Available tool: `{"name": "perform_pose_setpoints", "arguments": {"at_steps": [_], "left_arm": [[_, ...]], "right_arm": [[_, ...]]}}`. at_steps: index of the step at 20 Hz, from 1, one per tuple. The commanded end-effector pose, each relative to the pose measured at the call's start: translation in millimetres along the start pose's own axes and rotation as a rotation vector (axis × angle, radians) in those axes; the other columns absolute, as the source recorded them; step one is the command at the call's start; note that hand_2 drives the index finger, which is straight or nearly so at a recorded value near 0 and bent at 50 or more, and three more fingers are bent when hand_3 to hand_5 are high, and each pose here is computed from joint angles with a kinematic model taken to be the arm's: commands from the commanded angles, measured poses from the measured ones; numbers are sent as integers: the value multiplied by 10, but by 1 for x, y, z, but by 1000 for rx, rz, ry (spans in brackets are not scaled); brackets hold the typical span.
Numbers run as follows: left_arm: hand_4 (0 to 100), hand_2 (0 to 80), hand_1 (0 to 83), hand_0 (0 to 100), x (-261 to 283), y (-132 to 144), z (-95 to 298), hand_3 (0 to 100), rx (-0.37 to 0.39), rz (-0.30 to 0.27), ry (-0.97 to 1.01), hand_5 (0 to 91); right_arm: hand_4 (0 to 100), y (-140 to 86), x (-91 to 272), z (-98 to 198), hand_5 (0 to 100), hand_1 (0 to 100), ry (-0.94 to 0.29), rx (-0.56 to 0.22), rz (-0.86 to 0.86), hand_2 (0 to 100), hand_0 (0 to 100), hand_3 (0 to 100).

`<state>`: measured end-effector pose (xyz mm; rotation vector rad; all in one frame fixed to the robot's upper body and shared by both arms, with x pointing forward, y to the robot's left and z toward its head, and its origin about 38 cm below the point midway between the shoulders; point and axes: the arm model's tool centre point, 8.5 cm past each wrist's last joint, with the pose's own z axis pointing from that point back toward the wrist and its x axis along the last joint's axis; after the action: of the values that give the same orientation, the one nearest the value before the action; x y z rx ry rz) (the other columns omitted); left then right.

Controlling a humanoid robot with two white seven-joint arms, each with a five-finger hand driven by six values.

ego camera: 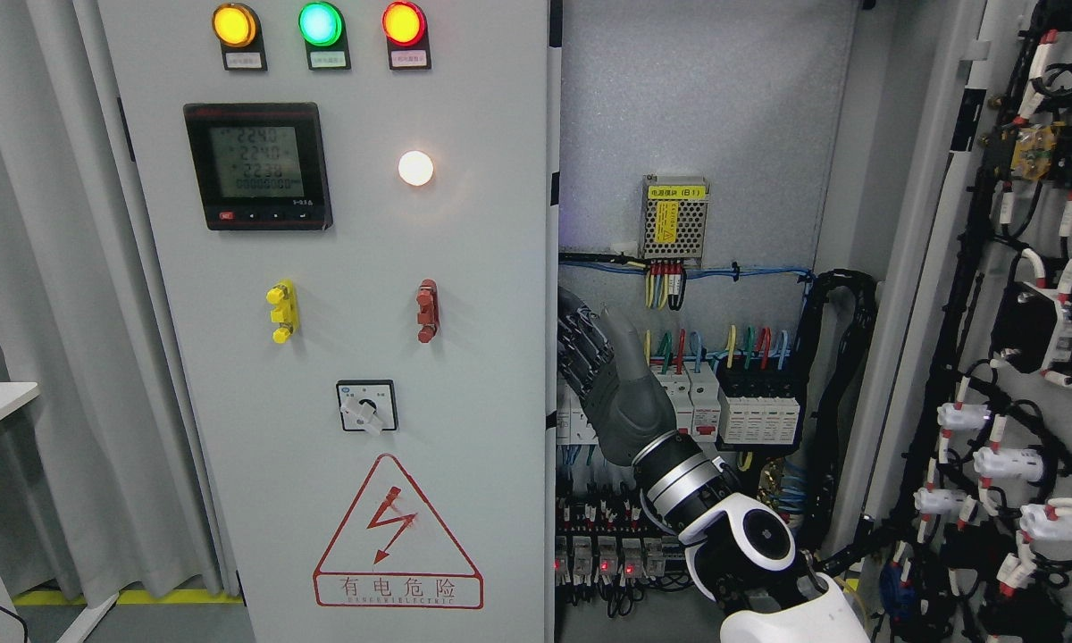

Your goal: Open door with both hands

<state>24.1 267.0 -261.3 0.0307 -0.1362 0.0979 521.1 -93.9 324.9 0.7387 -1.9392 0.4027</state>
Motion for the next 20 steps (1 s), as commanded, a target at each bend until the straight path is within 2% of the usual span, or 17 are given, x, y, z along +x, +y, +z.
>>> {"name": "perform_pose_setpoints", "arguments": {"at_steps": [1,15,17,20], "left_arm": [[37,28,0,296,19,-3,-2,27,-7,-2,-44,0],[37,28,0,295,17,-2,-2,28,-6,-2,-41,0],[37,28,0,295,17,-2,-2,28,-6,-2,-41,0],[38,28,0,295,17,-2,-2,28,-6,-2,-41,0]], "right_arm": [[0,-6,-2,-3,0,0,10,-3,-16,0,218,0],[0,-6,6,-5,0,0,-9,31,-15,0,218,0],[0,-3,7,-4,0,0,-22,73,-59,0,218,0],[0,-3,7,-5,0,0,-10,78,-100,0,218,0]]}}
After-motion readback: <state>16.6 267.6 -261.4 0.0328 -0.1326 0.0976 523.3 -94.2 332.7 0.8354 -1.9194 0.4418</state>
